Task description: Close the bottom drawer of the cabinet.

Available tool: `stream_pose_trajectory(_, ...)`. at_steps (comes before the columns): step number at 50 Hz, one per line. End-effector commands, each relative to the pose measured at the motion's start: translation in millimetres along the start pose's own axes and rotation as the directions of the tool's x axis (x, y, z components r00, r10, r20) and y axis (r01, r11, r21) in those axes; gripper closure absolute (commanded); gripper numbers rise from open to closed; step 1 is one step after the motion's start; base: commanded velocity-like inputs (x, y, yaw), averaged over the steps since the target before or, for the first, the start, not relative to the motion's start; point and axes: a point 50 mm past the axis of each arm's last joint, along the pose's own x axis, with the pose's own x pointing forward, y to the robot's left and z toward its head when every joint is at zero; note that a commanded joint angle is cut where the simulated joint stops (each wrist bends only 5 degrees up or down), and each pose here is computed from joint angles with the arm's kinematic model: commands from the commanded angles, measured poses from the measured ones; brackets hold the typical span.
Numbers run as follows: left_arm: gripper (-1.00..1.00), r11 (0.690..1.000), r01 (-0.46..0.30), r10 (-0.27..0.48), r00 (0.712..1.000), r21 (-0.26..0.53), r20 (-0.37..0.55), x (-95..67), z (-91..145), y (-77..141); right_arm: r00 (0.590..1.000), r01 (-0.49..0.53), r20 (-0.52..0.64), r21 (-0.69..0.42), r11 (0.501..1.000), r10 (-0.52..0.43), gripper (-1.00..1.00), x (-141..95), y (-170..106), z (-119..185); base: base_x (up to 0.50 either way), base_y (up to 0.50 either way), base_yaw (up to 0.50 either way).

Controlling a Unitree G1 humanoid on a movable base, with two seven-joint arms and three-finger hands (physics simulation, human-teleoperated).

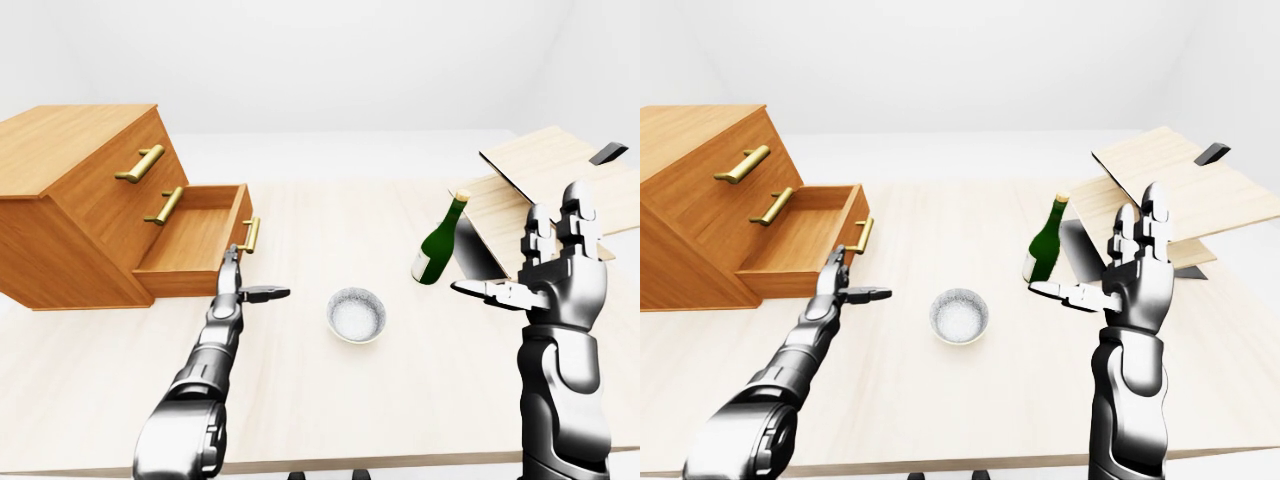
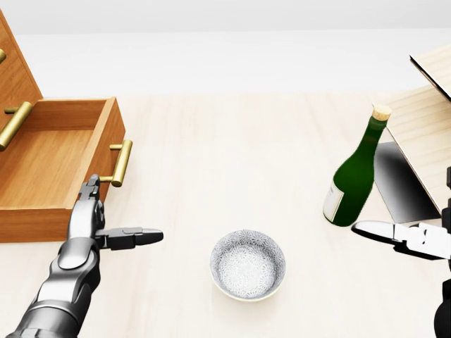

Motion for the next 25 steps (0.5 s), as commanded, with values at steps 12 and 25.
stream_pose_trajectory(12, -1.00, 0.998, -0.061, 0.060, 0.997, -0.020, -0.052, 1.2, -7.5, 17.3, 1.000, 0.000, -0.011, -0.001, 1.000, 0.000, -1.00, -0.2, -0.3, -2.5, 0.00, 0.00, 0.00)
stream_pose_trajectory(25, -1.00, 0.993, -0.113, 0.111, 0.992, -0.041, -0.062, 2.7, -5.2, 30.7, 1.000, -0.001, -0.009, -0.001, 1.000, 0.001, -1.00, -0.3, 0.2, -2.1, 0.00, 0.00, 0.00)
